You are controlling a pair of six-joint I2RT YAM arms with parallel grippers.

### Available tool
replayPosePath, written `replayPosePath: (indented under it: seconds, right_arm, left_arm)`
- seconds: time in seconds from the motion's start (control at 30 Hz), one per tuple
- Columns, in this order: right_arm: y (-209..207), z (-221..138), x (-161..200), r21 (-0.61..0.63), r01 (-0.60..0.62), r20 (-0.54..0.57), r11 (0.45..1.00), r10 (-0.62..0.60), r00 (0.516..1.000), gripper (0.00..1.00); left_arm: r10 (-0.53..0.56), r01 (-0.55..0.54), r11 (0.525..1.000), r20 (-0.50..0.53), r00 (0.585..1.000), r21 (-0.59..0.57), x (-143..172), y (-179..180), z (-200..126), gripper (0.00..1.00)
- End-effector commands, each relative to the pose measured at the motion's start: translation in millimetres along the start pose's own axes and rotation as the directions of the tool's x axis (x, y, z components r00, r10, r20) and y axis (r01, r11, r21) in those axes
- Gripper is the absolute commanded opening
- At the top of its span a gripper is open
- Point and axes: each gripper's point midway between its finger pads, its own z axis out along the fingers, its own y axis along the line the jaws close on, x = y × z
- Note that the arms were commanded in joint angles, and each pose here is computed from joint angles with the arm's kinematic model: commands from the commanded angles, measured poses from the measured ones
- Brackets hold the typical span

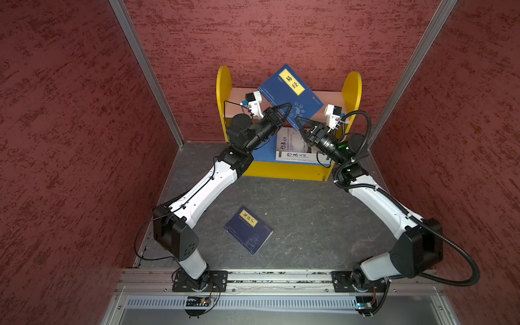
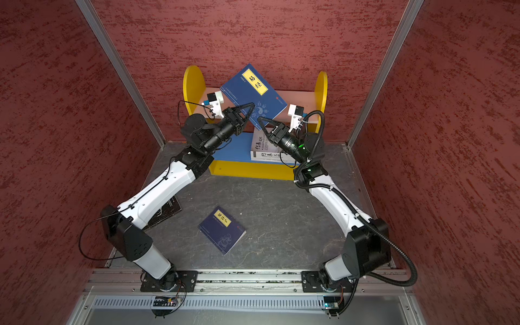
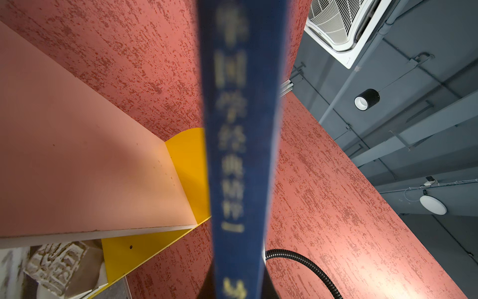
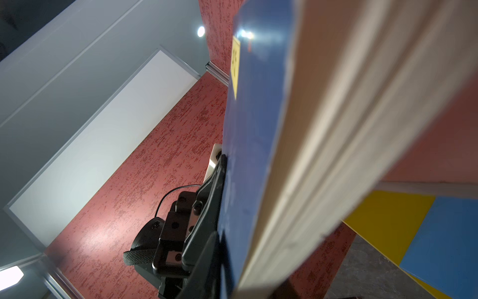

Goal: Stacking books/files
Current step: Pick up the book from the book.

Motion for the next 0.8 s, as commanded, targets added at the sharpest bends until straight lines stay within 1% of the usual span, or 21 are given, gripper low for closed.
replayPosePath:
  seconds: [0.0,0.03,0.07,0.1,0.13,0.2,0.23,0.3,0.37,0.4,0.43,0.5,0.53,0.63,0.77]
  right_arm:
    - [13.1,-2.9,-9.6,-0.03,0.039,0.018,0.999,-0.039,0.999,0.09]
    - [10.9,-3.4,-11.0,-0.024,0.038,0.022,0.999,-0.038,0.999,0.09]
    - [9.7,-3.6,-11.9,-0.021,0.037,0.02,0.999,-0.037,0.999,0.14]
    - [8.0,-3.8,-12.3,-0.018,0.037,0.02,0.999,-0.037,0.999,0.15]
    - [7.0,-4.5,-13.1,-0.016,0.036,0.019,0.999,-0.036,0.999,0.16]
    - [6.0,-6.5,-15.7,-0.012,0.039,0.016,0.999,-0.039,0.999,0.16]
    - [6.5,-8.5,-18.2,-0.011,0.041,0.015,0.999,-0.041,0.999,0.16]
    - [6.8,-13.8,-23.1,-0.007,0.044,0.008,0.999,-0.044,0.999,0.16]
    - [5.3,-20.6,-28.6,0.001,0.041,-0.01,0.999,-0.041,0.999,0.15]
    - [2.3,-24.1,-31.2,0.01,0.036,-0.024,0.999,-0.036,0.999,0.15]
    - [13.7,-30.8,-33.9,0.0,0.048,-0.042,0.999,-0.048,0.998,0.15]
    - [17.9,-39.1,-34.9,0.004,0.051,-0.092,0.999,-0.05,0.994,0.15]
    - [19.4,-43.4,-34.2,0.011,0.049,-0.128,0.999,-0.048,0.991,0.15]
    - [24.6,-55.8,-31.8,0.021,0.051,-0.198,0.998,-0.045,0.979,0.15]
    - [33.6,-67.4,-31.3,0.018,0.066,-0.24,0.998,-0.06,0.969,0.16]
  left_arm:
    - [-0.001,0.001,0.999,-0.011,1.0,0.032,-5.2,-5.2,-1.3,0.18]
    - [-0.002,0.003,1.0,-0.014,1.0,0.029,-5.8,-2.8,-2.0,0.2]
    - [-0.004,0.005,1.0,-0.018,1.0,0.025,-5.6,-0.9,-2.1,0.22]
    - [-0.005,0.005,1.0,-0.019,1.0,0.023,-6.4,0.4,-2.4,0.24]
    - [-0.002,0.003,1.0,-0.018,1.0,0.024,-8.3,0.4,-3.2,0.28]
    - [0.002,-0.001,1.0,-0.02,1.0,0.02,-12.1,3.0,-5.1,0.39]
    - [0.006,-0.006,1.0,-0.021,1.0,0.018,-14.8,4.5,-6.7,0.48]
    - [0.015,-0.015,1.0,-0.022,1.0,0.004,-21.8,8.9,-11.4,0.6]
    - [0.017,-0.017,1.0,-0.022,1.0,-0.025,-32.9,15.9,-18.5,0.74]
    - [0.011,-0.013,0.999,-0.036,0.999,-0.051,-37.2,23.0,-21.8,0.79]
    - [0.0,-0.005,0.997,-0.055,0.998,-0.083,-42.2,30.7,-25.3,0.81]
    - [-0.026,0.012,0.991,-0.106,0.994,-0.131,-47.4,44.7,-30.6,0.85]
    - [-0.034,0.015,0.99,-0.134,0.99,-0.138,-48.8,48.8,-32.8,0.87]
    - [-0.036,0.011,0.993,-0.213,0.976,-0.117,-46.6,49.1,-36.7,0.9]
    - [-0.016,-0.001,0.999,-0.305,0.952,-0.053,-37.3,40.0,-36.2,0.9]
